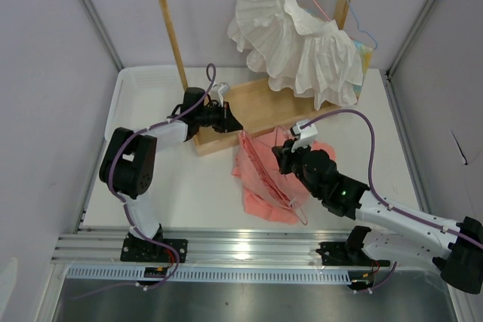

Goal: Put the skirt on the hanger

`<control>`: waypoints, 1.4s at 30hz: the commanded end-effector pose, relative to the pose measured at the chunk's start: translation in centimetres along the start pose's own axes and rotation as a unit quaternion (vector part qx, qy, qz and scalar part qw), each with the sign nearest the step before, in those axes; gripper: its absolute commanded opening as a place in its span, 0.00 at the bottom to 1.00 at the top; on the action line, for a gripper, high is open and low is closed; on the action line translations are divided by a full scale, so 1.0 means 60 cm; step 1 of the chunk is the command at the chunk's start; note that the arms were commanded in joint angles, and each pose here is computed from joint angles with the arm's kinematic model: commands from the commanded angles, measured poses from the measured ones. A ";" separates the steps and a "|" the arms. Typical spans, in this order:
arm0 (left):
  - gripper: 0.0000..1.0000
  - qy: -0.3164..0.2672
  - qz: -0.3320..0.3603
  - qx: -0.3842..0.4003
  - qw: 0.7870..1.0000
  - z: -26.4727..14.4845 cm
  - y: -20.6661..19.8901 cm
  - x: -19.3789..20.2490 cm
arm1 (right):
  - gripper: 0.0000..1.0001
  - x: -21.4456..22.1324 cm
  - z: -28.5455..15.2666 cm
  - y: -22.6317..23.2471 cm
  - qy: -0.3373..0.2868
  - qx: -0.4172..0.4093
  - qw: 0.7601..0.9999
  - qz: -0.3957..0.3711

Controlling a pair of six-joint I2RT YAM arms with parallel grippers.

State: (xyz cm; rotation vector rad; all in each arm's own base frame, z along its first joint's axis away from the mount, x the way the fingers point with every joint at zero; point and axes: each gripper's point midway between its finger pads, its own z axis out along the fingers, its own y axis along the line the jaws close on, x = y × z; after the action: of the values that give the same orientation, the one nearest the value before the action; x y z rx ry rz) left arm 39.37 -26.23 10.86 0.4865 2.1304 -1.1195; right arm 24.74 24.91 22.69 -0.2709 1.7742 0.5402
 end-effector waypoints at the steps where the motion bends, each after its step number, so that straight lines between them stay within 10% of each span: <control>1: 0.00 -0.018 0.030 0.005 0.999 0.003 -0.012 -0.032 | 0.00 -0.055 0.005 0.011 -0.052 -0.008 0.999 0.008; 42: 0.00 -0.031 0.037 -0.023 0.999 -0.009 -0.021 -0.061 | 0.00 0.009 -0.003 0.034 -0.040 -0.061 0.997 0.028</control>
State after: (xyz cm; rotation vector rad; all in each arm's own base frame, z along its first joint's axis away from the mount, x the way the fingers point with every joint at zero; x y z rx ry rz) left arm 40.05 -25.66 10.47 0.4367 2.1803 -1.0444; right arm 23.94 26.21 21.70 -0.2929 1.7111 0.6396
